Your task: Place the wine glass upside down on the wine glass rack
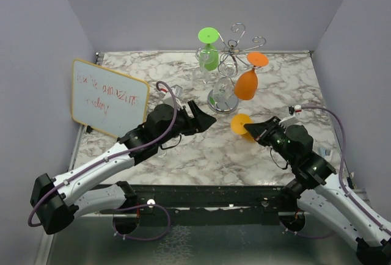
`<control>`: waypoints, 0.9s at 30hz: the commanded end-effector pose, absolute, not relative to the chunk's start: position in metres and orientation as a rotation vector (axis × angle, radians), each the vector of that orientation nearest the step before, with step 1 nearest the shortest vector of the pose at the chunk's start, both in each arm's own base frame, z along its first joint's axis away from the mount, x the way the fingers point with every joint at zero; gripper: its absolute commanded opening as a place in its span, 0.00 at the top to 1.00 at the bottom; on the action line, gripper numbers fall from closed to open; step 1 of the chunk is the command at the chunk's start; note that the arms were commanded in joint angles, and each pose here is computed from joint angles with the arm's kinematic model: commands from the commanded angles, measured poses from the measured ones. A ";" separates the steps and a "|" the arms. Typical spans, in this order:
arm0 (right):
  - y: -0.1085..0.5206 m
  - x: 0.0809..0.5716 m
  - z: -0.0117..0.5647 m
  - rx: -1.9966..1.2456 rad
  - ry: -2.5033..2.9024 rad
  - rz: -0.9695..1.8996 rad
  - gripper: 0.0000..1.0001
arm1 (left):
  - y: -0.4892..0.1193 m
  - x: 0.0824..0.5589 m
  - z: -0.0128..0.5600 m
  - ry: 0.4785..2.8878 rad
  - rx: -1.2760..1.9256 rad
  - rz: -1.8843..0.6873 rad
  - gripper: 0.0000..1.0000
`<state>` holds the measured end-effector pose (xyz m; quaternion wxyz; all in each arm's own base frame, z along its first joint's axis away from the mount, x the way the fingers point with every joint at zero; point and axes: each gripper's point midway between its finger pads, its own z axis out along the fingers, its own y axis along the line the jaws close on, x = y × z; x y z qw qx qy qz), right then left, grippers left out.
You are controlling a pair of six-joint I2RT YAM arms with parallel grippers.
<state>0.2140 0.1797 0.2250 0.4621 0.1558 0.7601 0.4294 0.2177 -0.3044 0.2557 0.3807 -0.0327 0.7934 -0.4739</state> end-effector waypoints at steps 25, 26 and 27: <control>0.027 0.329 0.266 0.736 1.702 0.237 1.00 | -0.260 0.226 0.283 1.872 -0.094 -1.027 0.22; 0.022 0.337 0.267 0.748 1.707 0.257 1.00 | -0.259 0.225 0.283 1.870 -0.093 -1.024 0.22; 0.018 0.347 0.268 0.754 1.710 0.282 1.00 | -0.258 0.225 0.283 1.870 -0.091 -1.021 0.22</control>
